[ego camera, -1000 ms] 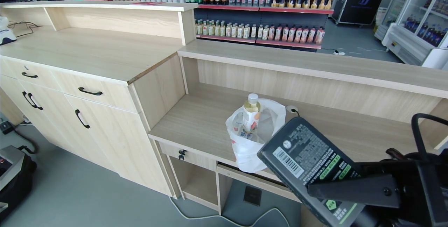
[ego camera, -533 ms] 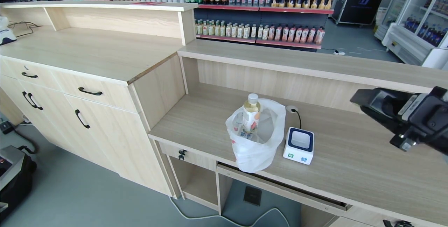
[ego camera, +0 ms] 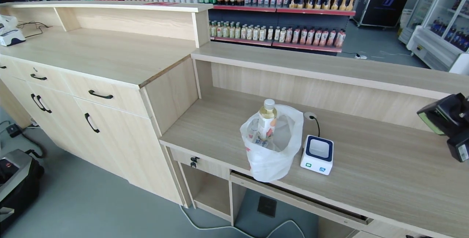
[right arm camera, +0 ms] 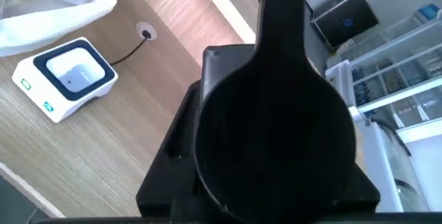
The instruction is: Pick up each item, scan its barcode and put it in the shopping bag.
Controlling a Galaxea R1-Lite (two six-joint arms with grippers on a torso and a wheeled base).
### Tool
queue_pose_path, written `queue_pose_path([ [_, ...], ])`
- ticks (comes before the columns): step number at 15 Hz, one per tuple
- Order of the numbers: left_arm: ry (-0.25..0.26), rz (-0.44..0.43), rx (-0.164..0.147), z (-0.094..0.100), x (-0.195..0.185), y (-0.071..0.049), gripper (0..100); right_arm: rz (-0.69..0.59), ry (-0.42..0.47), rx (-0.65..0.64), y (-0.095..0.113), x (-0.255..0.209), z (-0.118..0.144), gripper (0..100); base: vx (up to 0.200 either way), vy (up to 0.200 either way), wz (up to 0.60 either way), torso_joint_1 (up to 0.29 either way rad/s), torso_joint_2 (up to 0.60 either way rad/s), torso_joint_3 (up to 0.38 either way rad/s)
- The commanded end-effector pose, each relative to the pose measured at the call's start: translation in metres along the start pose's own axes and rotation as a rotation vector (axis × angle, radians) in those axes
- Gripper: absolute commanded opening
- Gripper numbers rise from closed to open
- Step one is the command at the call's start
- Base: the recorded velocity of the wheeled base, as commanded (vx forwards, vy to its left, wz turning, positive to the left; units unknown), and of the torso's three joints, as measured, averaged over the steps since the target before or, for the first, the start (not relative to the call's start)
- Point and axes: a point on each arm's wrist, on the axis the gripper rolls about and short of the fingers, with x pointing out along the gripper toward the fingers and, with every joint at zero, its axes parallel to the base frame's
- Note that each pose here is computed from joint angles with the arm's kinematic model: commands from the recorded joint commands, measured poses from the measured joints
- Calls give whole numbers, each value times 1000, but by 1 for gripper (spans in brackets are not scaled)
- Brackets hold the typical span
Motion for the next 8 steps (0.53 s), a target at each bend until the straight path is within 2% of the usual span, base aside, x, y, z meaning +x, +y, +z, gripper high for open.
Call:
queue_pose_path([
  [1, -1, 0, -1, 0, 0, 0, 100, -15, 21, 59, -3, 2, -2, 0, 0, 0, 600, -2, -2, 7],
  [3, -1, 0, -1, 0, 0, 0, 100, -10, 177, 254, -5, 22, -4, 0, 0, 0, 600, 7, 5, 12],
  [4, -1, 0, -1, 0, 0, 0, 100, 87, 244, 436, 0, 32, -9, 0, 0, 0, 600, 7, 7, -7],
  [5, -1, 0, -1, 0, 0, 0, 100, 170, 303, 613, 2, 44, -15, 0, 0, 0, 0, 0, 0, 0],
  [7, -1, 0, -1, 0, 0, 0, 100, 224, 406, 869, 9, 64, -37, 0, 0, 0, 0, 0, 0, 0],
  [8, -1, 0, -1, 0, 0, 0, 100, 231, 458, 935, 16, 76, -46, 0, 0, 0, 0, 0, 0, 0],
])
